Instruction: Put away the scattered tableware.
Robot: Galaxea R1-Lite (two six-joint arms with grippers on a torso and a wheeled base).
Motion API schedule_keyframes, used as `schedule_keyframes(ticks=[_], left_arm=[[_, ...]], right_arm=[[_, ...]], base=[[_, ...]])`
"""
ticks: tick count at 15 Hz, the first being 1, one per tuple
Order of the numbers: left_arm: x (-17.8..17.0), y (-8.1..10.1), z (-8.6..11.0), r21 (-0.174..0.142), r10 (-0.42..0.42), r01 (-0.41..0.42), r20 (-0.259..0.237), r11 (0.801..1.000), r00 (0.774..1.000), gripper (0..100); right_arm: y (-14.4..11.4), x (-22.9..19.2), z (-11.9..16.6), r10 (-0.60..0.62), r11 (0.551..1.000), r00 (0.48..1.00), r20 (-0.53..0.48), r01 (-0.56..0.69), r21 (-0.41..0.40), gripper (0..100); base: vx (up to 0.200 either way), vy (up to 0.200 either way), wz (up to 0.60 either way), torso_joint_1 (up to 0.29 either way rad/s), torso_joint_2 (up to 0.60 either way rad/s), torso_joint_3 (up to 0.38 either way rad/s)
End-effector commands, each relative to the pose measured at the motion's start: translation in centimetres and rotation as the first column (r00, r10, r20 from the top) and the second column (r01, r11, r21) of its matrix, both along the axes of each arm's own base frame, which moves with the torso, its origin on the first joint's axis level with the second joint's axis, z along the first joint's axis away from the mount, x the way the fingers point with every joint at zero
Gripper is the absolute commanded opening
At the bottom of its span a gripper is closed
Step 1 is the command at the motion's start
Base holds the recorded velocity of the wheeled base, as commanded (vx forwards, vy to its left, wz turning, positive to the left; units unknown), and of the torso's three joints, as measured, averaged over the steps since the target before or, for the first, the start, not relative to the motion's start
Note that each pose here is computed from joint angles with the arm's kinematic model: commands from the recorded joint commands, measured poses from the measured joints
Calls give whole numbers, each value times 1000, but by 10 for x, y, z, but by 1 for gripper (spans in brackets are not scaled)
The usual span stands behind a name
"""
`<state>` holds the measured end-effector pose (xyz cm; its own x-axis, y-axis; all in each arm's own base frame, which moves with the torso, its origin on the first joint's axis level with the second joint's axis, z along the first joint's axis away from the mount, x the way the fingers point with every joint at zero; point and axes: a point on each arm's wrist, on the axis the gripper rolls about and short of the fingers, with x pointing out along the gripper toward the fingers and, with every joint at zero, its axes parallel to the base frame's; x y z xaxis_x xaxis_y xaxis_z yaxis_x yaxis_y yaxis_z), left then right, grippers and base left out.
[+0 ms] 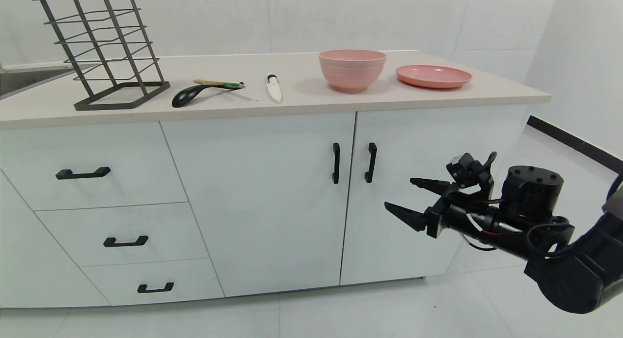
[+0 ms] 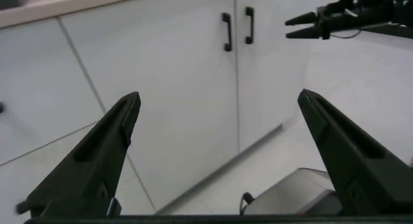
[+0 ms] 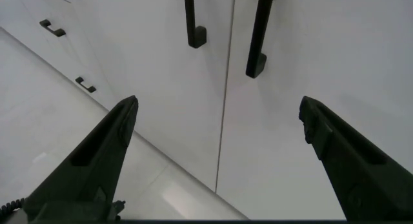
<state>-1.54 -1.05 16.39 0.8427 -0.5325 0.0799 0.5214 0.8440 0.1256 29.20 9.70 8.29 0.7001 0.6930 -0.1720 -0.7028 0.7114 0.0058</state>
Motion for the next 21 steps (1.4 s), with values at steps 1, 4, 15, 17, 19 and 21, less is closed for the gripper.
schedule_keyframes(ticks=[1,4,15,17,19,21], left_arm=[[49,-7,12,5,-152,155,-164,988,975,100],[90,-18,24,5,-221,225,-168,974,961,100],[175,-81,-1,12,-388,423,-374,906,842,100],[197,-108,-12,9,-455,482,-315,876,833,100],[220,-129,-27,24,-487,509,-258,860,834,100],[233,-137,-37,59,-491,514,-215,856,844,100]], right_arm=[[-4,-6,7,-2,1000,1000,16,2,5,100],[-3,-5,10,2,1000,1000,29,-3,9,100],[8,-6,11,62,998,997,47,-62,17,100],[9,-6,13,77,997,995,61,-78,21,100],[9,1,18,114,993,989,91,-117,28,100],[9,4,13,137,990,987,82,-140,27,100]], base=[[0,0,0,0,0,0],[0,0,0,0,0,0],[0,0,0,0,0,0],[0,0,0,0,0,0],[0,0,0,0,0,0],[0,0,0,0,0,0]])
